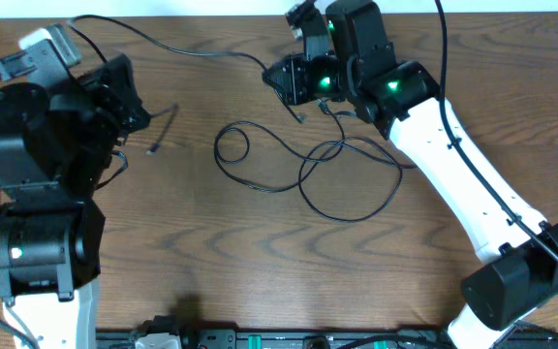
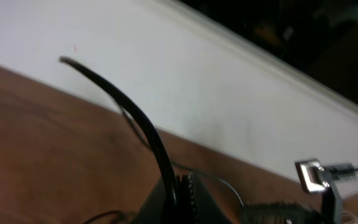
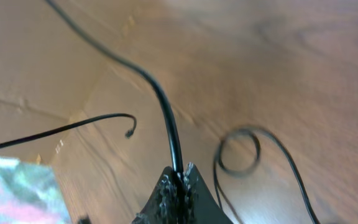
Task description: Untangle cables
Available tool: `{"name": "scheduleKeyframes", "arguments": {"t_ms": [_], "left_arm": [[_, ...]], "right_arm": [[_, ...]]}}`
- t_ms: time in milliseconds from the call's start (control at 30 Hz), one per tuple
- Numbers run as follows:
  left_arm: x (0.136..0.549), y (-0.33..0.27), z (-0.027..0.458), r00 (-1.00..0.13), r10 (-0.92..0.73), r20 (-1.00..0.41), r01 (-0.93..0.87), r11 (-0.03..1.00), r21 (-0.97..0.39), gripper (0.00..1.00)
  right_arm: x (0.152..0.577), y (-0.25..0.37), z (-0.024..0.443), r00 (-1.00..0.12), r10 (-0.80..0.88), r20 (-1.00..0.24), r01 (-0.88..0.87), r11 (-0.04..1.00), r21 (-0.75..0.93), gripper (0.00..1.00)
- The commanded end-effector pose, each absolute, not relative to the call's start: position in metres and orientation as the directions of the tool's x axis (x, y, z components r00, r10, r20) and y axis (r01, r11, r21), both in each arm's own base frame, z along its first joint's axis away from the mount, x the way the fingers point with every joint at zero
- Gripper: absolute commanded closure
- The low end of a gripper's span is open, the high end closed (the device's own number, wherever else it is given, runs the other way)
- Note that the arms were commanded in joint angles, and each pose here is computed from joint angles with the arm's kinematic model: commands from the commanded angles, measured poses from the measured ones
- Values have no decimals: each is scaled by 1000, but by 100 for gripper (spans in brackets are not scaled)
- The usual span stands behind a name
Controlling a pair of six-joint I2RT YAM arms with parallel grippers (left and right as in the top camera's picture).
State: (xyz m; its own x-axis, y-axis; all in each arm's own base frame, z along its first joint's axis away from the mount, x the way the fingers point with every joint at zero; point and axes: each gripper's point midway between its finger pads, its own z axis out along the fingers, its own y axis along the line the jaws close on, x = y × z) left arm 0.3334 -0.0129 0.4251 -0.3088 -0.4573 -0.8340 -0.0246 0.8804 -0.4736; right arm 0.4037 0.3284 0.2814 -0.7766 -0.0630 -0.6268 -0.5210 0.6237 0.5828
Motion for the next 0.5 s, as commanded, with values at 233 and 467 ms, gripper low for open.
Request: {"name": "scheduleKeyframes", "arguments": {"t_ms": [233, 467], "left_arm": [[378, -79, 341, -711, -505, -490, 30, 674, -738, 92], [406, -98, 289, -779, -601, -180, -209, 520, -828, 92]], "right_arm": [[370, 335, 286, -588, -296, -753, -800, 350, 488, 99], [379, 296, 307, -602, -227, -765, -797, 229, 559, 99]]}}
